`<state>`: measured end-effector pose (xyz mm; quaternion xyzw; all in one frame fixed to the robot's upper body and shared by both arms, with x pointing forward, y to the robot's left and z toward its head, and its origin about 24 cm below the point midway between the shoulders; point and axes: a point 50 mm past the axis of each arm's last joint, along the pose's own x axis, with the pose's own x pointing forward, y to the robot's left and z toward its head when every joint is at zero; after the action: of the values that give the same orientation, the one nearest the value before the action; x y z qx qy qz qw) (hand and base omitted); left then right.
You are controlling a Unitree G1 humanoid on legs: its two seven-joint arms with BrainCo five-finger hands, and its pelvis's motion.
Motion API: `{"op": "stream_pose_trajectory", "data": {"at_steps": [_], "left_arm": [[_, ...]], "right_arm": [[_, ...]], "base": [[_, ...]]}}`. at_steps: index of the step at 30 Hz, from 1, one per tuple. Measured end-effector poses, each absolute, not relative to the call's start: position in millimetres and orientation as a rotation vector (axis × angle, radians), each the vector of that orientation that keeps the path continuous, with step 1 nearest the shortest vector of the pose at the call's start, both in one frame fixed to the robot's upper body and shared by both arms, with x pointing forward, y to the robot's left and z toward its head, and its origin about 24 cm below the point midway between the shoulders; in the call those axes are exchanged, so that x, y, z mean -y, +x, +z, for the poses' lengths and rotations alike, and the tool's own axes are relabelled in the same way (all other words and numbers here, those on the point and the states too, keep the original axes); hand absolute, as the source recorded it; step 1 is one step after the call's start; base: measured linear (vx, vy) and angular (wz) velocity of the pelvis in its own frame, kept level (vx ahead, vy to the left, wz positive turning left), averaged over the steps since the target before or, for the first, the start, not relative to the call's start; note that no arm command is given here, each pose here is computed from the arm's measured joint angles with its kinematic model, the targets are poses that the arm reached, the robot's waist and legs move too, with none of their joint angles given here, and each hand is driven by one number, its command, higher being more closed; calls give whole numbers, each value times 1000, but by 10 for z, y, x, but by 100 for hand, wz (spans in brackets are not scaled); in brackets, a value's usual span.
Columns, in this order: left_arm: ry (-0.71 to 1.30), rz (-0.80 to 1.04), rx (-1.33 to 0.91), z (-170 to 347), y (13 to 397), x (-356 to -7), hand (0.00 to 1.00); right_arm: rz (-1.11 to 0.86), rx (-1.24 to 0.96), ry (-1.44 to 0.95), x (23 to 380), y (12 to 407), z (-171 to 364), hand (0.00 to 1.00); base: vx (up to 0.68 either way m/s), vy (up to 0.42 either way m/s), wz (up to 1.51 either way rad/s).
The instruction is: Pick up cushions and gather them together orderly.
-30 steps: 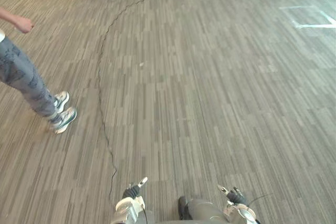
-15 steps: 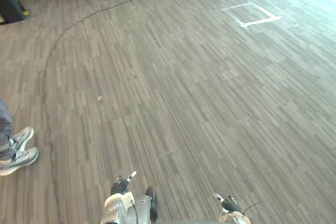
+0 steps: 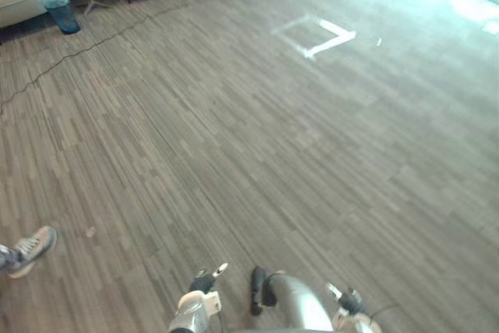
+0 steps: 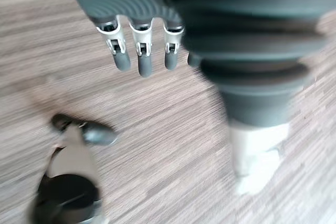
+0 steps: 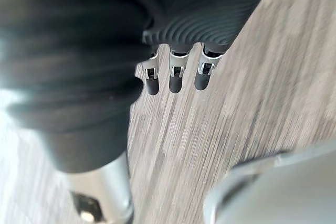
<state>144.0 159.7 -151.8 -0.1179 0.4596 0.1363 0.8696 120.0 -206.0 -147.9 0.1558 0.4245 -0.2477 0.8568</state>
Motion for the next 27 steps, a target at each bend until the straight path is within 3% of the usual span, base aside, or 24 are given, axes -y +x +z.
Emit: {"op": "stream_pose_trajectory", "data": {"at_steps": [7, 12, 17, 27], "left_arm": [[-244, 364, -861, -1425, 1483, -1842, 0], [-260, 397, -861, -1432, 1463, -1844, 0], [-215, 434, -896, -1461, 1369, -2044, 0], [-236, 305, -983, -1535, 1418, -1639, 0]], "right_arm": [[-382, -886, 301, 1814, 1444, -1444, 0], [-457, -926, 306, 1918, 1261, -1496, 0], [-457, -1033, 349, 1714, 960, -1615, 0], [-477, -942, 290, 2010, 1087, -1524, 0]], "base": [[587, 61, -154], [681, 290, -98], [939, 451, -49], [519, 132, -24]]}}
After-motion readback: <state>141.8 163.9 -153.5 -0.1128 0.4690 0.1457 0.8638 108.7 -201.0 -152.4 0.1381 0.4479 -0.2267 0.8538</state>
